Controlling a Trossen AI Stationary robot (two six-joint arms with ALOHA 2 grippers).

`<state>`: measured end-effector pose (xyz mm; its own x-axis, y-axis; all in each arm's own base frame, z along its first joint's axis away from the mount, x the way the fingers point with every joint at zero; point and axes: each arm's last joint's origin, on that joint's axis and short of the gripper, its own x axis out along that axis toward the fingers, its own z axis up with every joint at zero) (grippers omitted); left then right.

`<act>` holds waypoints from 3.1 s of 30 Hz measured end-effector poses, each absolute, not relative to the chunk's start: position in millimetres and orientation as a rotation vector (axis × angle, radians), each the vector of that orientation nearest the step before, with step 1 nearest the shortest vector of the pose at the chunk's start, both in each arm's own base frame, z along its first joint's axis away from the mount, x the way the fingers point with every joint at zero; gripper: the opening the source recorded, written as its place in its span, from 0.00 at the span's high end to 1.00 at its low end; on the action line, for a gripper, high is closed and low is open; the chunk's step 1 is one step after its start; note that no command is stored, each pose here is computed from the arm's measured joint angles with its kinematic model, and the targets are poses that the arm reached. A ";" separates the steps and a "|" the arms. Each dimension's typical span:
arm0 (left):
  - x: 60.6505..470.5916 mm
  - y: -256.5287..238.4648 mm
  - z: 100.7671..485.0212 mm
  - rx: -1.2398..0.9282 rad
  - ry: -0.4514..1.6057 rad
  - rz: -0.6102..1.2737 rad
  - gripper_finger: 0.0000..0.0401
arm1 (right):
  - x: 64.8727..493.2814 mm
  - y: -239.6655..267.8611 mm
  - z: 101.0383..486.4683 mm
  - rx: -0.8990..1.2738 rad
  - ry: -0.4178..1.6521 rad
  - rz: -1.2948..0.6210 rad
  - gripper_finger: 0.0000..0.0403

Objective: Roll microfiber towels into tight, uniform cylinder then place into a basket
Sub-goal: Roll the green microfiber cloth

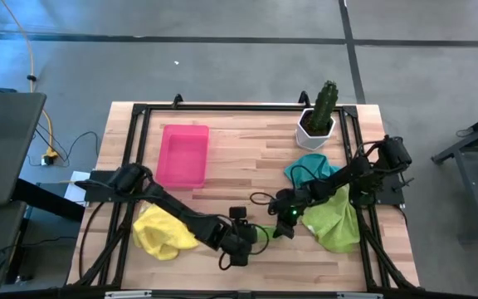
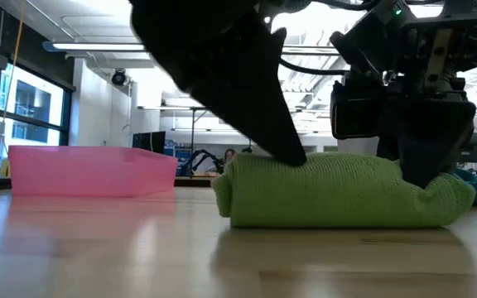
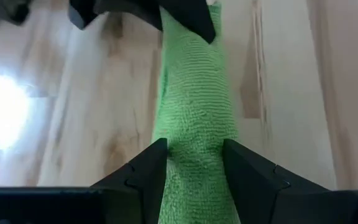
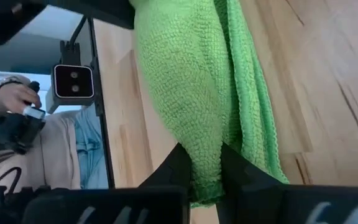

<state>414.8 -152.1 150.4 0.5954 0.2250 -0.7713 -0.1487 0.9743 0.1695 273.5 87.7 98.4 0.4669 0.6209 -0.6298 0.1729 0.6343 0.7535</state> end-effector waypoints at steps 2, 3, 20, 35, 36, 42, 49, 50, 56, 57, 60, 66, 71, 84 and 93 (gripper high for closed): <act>415.6 -150.9 144.5 0.091 0.927 0.213 0.63 | 273.5 87.6 98.4 0.876 1.080 0.323 0.96; 416.2 -149.8 141.0 0.093 0.937 0.217 0.63 | 273.6 87.6 98.5 0.877 1.079 0.323 0.96; 420.5 -140.5 121.9 -0.113 1.048 0.174 0.63 | 270.8 80.5 122.0 0.618 0.942 0.576 0.54; 414.8 -141.0 119.5 -0.380 1.093 0.304 0.63 | 251.1 118.9 164.5 -0.173 0.561 0.505 0.59; 415.4 -141.2 119.6 -0.384 1.085 0.301 0.63 | 250.0 122.6 161.3 -0.196 0.572 0.486 0.60; 421.0 -139.2 120.6 -0.416 1.049 0.273 0.63 | 249.5 133.6 148.2 -0.266 0.588 0.441 0.59; 423.4 -134.2 121.0 -0.428 1.042 0.276 0.63 | 252.2 136.7 137.1 -0.224 0.618 0.463 0.51; 423.7 -133.4 121.0 -0.429 1.041 0.278 0.63 | 252.7 137.2 135.1 -0.222 0.624 0.472 0.50; 425.4 -130.8 121.6 -0.435 1.031 0.279 0.63 | 254.2 138.4 115.7 -0.218 0.698 0.472 0.47; 425.4 -130.9 121.6 -0.429 1.030 0.278 0.63 | 254.5 138.5 113.4 -0.209 0.709 0.467 0.47; 425.5 -130.7 121.7 -0.398 1.033 0.262 0.63 | 255.1 138.8 109.1 -0.169 0.733 0.448 0.47; 425.8 -131.2 126.1 -0.280 1.024 0.199 0.63 | 254.4 137.7 105.2 -0.041 0.799 0.382 0.47; 423.1 -127.5 134.4 -0.193 1.024 0.188 0.63 | 253.3 137.1 103.9 0.055 0.835 0.335 0.47; 411.0 -123.4 168.4 -0.099 1.016 0.195 0.63 | 252.4 136.2 102.4 0.315 0.888 0.205 0.47; 411.1 -129.5 169.7 -0.095 1.015 0.122 0.63 | 252.1 136.1 102.0 0.316 0.889 0.206 0.47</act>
